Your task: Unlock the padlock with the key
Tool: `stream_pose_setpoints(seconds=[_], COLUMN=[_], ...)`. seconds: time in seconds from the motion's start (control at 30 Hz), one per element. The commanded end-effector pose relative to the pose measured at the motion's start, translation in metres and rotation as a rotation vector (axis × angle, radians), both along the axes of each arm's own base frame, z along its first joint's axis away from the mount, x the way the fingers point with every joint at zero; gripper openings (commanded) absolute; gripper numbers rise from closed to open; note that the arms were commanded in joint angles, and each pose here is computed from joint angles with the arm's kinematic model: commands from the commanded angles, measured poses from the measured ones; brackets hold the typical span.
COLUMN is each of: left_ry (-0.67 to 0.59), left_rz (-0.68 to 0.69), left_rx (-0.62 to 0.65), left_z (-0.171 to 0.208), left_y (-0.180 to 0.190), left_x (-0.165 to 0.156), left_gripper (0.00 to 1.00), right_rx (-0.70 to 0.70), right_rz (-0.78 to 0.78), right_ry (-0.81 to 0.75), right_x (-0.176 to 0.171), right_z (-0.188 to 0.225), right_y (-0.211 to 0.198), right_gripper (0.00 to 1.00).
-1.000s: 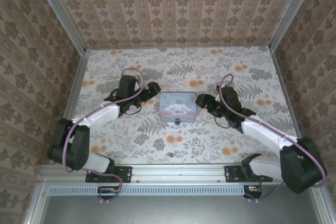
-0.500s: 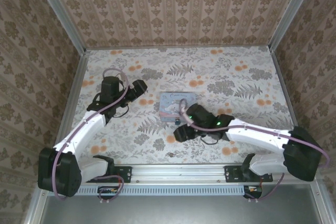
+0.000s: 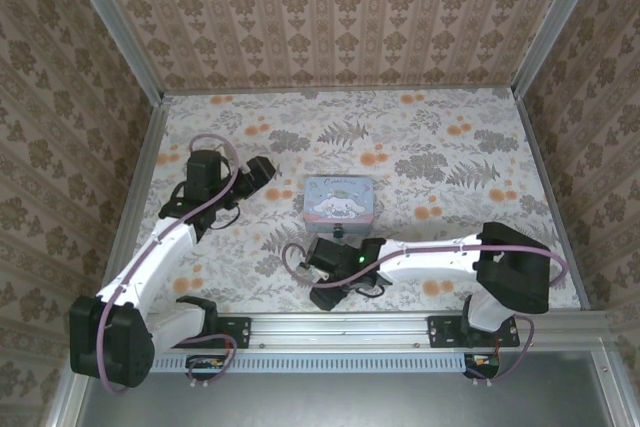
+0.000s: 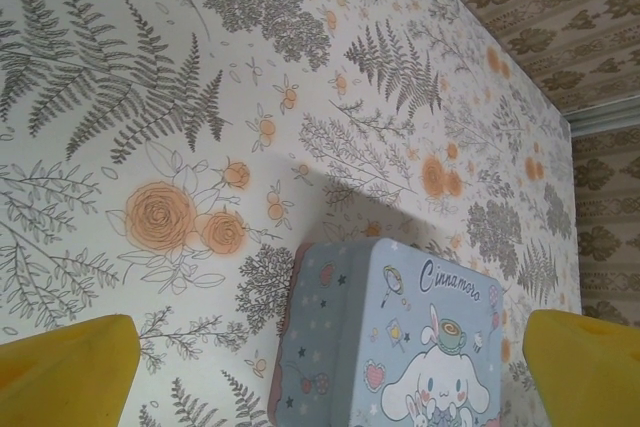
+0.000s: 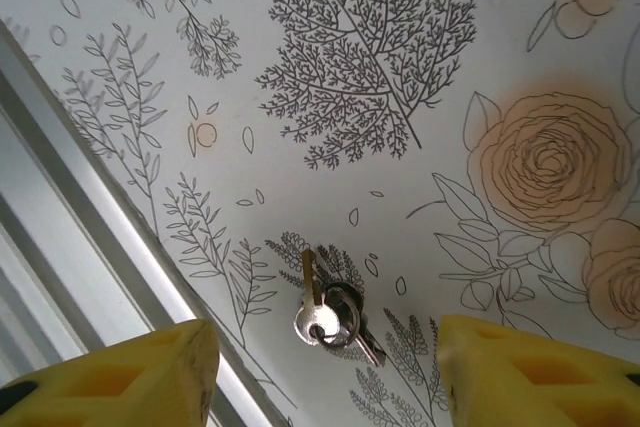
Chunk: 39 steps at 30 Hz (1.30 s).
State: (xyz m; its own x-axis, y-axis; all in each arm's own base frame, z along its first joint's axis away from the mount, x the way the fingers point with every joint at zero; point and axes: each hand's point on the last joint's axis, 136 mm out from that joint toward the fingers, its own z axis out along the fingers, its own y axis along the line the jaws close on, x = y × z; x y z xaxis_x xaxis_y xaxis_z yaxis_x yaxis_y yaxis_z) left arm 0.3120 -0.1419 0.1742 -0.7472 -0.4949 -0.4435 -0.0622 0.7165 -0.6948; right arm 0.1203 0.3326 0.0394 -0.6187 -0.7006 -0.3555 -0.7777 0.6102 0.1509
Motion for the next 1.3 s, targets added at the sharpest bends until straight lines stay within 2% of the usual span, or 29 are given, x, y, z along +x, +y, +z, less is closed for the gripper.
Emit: stream_pose_setpoints(seconds=[0.0,0.57,0.93,1.27], left_ry=[-0.009,-0.004,-0.007,-0.008], left_rz=[-0.011,0.002,0.008,0.018], left_rx=[0.007,-0.009,-0.012,-0.022], left_z=[0.0,-0.004,-0.005,-0.008], left_y=[0.003,0.009,0.01,0.012], left_x=[-0.004,-0.002,-0.002,-0.002], left_gripper=[1.0,1.0,1.0,1.0], right_rx=[-0.075,-0.119,-0.146,-0.164], right_rz=[0.003,0.046,0.042,0.028], right_ry=[-0.059,-0.053,-0.052,-0.055], right_x=[0.007,-0.009,-0.008,-0.005], right_z=[-0.005,-0.017,-0.027,-0.035], right_y=[-0.005,-0.005,-0.007,-0.008], right_gripper=[0.59,0.56,0.49,0.36])
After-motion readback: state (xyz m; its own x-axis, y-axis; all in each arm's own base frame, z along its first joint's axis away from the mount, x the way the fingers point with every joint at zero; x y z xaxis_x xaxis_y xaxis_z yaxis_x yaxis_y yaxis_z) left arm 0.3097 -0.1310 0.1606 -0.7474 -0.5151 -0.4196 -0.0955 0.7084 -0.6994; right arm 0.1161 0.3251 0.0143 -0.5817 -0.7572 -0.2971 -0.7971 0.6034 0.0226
